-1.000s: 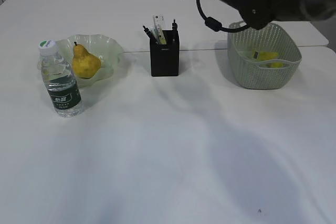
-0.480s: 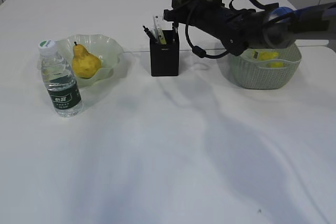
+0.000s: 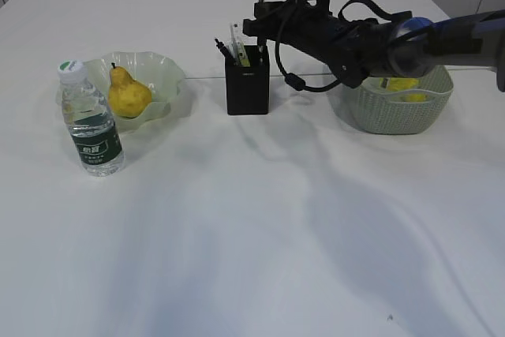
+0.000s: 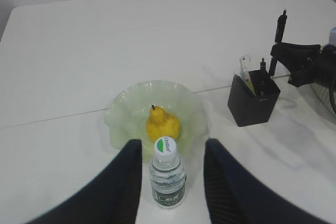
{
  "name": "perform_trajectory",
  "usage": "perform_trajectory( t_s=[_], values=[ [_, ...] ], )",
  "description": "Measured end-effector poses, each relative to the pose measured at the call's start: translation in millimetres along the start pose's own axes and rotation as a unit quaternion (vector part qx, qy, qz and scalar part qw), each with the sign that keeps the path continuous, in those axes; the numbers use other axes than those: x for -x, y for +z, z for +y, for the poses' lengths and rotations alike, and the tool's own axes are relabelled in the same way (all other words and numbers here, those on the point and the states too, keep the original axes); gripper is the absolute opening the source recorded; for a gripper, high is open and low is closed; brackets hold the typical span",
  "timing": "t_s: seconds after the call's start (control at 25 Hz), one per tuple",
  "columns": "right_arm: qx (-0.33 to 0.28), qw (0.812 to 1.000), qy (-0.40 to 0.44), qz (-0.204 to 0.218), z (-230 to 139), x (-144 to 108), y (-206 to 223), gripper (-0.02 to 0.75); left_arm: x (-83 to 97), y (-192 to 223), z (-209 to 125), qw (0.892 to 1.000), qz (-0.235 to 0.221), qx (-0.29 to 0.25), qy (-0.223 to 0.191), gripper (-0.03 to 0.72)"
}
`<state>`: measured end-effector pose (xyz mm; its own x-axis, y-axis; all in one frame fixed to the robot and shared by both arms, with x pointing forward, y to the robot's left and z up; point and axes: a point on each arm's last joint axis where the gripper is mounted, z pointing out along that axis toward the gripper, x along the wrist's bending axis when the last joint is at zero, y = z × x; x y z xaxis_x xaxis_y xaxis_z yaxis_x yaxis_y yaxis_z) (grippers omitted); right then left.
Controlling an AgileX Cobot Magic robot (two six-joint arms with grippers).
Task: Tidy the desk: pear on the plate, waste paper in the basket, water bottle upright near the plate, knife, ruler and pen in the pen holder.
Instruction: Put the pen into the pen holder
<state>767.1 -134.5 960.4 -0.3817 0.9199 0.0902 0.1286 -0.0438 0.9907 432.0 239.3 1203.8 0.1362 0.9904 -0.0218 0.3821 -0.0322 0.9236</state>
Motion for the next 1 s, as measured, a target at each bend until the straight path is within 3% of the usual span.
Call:
perform_trajectory(
  t_s=[1.0],
  values=[
    [-0.036, 0.998, -0.052, 0.029, -32.6, -2.0, 5.8, 0.086, 0.5, 0.0, 1.3, 1.000, -0.003, 0.007, 0.001, 0.274]
  ],
)
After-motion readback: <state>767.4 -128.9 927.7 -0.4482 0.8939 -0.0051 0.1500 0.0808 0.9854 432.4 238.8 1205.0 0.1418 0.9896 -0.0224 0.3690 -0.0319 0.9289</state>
